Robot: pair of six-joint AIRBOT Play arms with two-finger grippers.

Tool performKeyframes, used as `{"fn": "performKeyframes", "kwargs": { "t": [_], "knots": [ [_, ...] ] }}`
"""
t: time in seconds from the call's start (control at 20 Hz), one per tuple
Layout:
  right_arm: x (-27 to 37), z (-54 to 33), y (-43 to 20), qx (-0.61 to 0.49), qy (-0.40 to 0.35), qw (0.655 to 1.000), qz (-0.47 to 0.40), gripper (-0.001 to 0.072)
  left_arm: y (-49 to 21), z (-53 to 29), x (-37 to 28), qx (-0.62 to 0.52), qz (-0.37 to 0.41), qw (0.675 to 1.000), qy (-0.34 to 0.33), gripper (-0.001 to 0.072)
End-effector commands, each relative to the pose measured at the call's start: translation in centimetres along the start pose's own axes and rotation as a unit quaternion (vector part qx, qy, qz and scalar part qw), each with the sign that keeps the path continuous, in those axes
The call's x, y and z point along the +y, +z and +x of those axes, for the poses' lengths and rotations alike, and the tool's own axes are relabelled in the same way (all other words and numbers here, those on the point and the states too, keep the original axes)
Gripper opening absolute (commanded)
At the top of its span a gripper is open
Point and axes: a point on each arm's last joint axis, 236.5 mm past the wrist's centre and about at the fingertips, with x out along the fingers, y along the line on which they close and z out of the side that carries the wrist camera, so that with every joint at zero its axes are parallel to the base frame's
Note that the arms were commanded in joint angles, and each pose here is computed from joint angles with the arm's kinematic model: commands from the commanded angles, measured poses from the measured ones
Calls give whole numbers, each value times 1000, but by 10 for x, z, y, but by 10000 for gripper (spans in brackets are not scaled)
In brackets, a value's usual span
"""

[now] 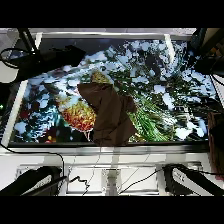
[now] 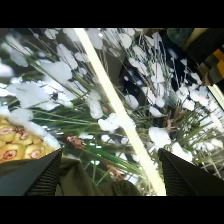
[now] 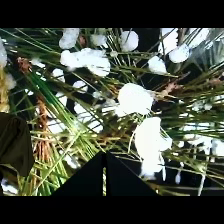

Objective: Fold the clothes and pants, and hang the long-sleeved shirts on hangers.

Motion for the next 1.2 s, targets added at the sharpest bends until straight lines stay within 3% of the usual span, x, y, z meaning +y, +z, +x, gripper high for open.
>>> {"fn": "performKeyframes", "kwargs": {
  "t": [0.0,0.1,0.35,0.5,0.65,0.9,1.15],
  "knots": [
    [0,0,0,0,0,1000,0,10,-1,1,1,1,0,1000,1,691],
    [0,0,0,0,0,1000,0,10,-2,2,6,4,9,1000,9,692],
    [0,0,0,0,0,1000,0,10,-42,-18,85,120,160,967,158,692],
    [0,0,0,0,0,1000,0,10,-79,-49,139,212,134,936,246,691],
    [0,0,0,0,0,1000,0,10,-111,-62,177,245,74,925,281,693],
    [-3,-1,14,-30,-8,1000,0,10,-204,-63,192,326,-12,909,259,694],
    [-8,-1,14,-31,-16,999,-1,11,-297,-50,140,394,-77,906,130,702]
  ]
}}
